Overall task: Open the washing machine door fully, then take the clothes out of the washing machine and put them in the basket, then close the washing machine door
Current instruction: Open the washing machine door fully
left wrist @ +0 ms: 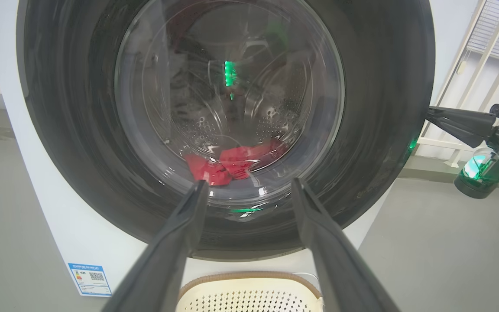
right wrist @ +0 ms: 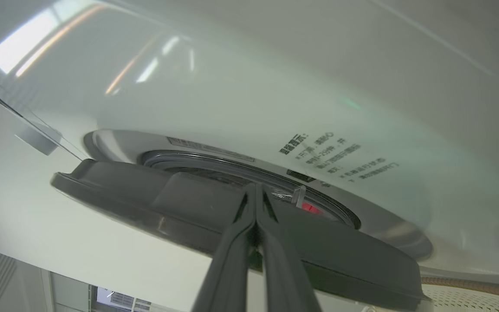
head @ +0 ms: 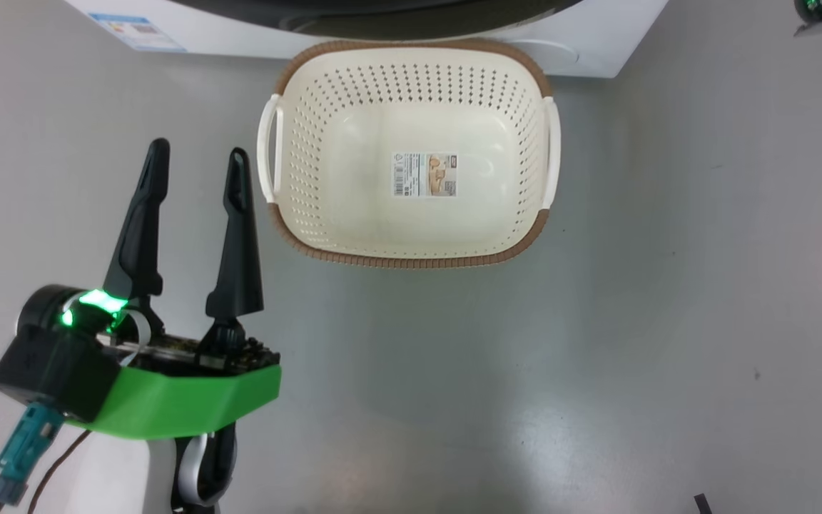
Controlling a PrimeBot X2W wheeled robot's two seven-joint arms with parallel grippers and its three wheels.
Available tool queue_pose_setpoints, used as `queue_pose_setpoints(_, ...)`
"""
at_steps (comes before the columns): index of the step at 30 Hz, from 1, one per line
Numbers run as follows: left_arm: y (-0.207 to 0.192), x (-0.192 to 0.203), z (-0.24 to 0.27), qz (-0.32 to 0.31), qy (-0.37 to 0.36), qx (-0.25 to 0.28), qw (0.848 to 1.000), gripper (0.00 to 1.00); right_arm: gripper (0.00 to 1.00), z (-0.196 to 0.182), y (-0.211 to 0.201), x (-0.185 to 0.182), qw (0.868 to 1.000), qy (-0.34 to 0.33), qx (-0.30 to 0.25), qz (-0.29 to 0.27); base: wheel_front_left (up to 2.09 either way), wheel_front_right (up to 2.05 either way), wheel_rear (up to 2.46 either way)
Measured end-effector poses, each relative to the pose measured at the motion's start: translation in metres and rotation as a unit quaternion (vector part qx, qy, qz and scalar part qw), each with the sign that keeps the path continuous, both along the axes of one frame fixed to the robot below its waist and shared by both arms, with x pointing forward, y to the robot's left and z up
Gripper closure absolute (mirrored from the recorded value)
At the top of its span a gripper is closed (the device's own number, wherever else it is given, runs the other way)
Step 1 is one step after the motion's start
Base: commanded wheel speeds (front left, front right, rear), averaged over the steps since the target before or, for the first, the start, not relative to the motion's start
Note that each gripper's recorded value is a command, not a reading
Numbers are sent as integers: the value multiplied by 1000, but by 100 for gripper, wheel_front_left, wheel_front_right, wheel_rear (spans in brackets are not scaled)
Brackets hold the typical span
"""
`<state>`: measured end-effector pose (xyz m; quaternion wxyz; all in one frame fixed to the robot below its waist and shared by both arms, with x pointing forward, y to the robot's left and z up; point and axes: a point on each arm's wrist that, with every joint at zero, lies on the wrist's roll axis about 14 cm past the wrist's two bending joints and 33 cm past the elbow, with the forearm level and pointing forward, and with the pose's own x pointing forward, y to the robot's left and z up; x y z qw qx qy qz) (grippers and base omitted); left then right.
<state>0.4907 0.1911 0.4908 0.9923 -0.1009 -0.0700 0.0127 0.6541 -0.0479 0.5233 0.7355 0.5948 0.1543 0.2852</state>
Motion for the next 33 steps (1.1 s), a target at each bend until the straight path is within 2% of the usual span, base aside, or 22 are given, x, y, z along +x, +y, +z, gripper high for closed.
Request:
queue_pose_setpoints(13,4,6,-18,3,19,8,1000,0,100,-12,28,13,998,0,-5,68,0,0,0)
queue_pose_setpoints(19,3,9,-20,3,19,17,1000,0,100,-13,33,14,995,-4,-29,91,0,0,0)
queue_pose_setpoints(33,-3,7,-5,-3,5,21,1000,0,100,-4,42,-12,988,-9,-72,138,0,0,0)
